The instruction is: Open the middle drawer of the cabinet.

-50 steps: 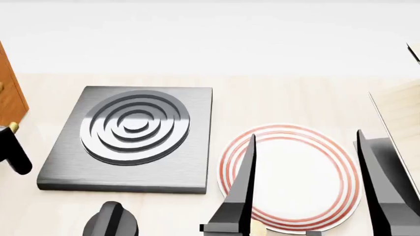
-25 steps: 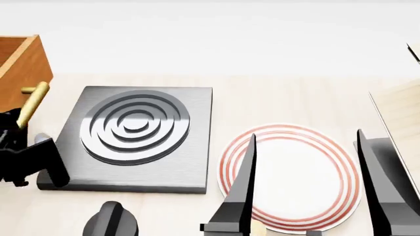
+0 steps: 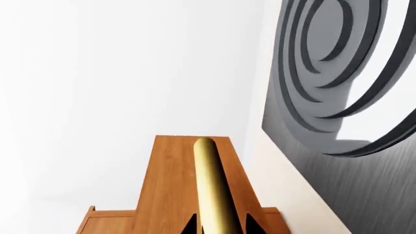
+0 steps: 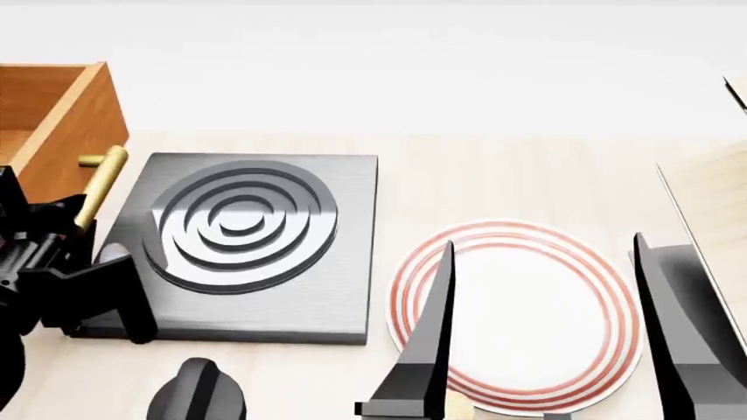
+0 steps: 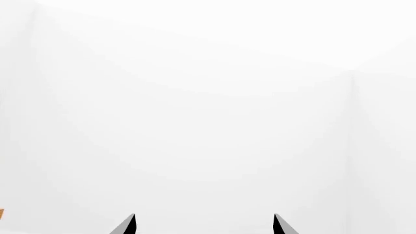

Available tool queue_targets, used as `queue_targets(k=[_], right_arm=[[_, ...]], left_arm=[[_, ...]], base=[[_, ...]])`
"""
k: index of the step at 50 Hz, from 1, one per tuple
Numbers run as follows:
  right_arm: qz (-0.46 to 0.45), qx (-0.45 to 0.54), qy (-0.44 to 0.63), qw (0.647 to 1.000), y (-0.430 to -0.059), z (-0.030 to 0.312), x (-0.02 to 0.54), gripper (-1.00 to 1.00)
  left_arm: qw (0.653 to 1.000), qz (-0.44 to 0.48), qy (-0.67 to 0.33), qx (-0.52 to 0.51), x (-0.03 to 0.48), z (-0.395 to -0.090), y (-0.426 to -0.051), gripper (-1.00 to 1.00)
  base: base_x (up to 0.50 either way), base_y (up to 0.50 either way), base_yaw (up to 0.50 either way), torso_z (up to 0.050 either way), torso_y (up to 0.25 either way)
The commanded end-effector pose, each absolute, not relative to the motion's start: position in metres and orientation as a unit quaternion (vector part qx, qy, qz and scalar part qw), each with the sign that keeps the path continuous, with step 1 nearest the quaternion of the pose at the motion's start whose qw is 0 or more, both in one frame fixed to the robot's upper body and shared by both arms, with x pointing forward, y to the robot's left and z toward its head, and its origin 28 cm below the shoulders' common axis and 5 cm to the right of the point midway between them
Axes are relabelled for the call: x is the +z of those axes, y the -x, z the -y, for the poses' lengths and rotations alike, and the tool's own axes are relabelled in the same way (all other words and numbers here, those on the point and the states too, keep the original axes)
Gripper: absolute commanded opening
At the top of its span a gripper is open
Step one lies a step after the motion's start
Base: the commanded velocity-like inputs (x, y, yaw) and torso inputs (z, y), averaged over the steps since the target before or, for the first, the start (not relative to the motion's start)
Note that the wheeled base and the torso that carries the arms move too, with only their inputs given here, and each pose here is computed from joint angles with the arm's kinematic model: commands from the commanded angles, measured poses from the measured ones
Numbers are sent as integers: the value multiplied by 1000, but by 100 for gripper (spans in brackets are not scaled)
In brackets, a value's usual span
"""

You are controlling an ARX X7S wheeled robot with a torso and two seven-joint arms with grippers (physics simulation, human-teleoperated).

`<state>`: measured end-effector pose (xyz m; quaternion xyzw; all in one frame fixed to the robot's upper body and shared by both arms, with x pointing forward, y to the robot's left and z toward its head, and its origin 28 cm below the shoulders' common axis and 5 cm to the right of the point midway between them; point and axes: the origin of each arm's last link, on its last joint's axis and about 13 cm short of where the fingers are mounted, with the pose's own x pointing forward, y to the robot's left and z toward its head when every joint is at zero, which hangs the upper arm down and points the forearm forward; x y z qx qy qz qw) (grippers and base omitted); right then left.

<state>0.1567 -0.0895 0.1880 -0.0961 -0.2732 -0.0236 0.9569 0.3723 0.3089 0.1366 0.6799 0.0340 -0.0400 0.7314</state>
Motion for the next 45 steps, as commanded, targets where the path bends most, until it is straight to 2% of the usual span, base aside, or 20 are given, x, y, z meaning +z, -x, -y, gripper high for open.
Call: queue_targets(k=[1,10,11,22,28,29,45], right_arm=[[270,-32,99,957,-157,92,188,100],[271,-33,100,957,-156,92,188,100],[271,-33,100,957,-156,92,187,100],[271,-32,99,957,-156,92,188,100],[271,-32,98,957,-156,92,188,100],[272,-33,98,957,-156,93,188,100],[271,-33,98,957,-157,93,188,100]], left_arm=[[716,65,-696,0,161,-290,-382,-100],[714,64,-697,-1,161,-290,-381,-100],[713,64,-698,-1,161,-290,-381,100],[713,49,-699,-16,157,-291,-379,100],[720,20,-692,-38,151,-291,-377,100],[731,3,-680,-57,145,-290,-375,100],[737,-26,-666,-109,127,-288,-368,100]], base=[[0,0,3,0,0],[0,0,1,2,7],[0,0,0,0,0],[0,0,0,0,1],[0,0,0,0,2],[0,0,0,0,0],[0,0,0,0,0]])
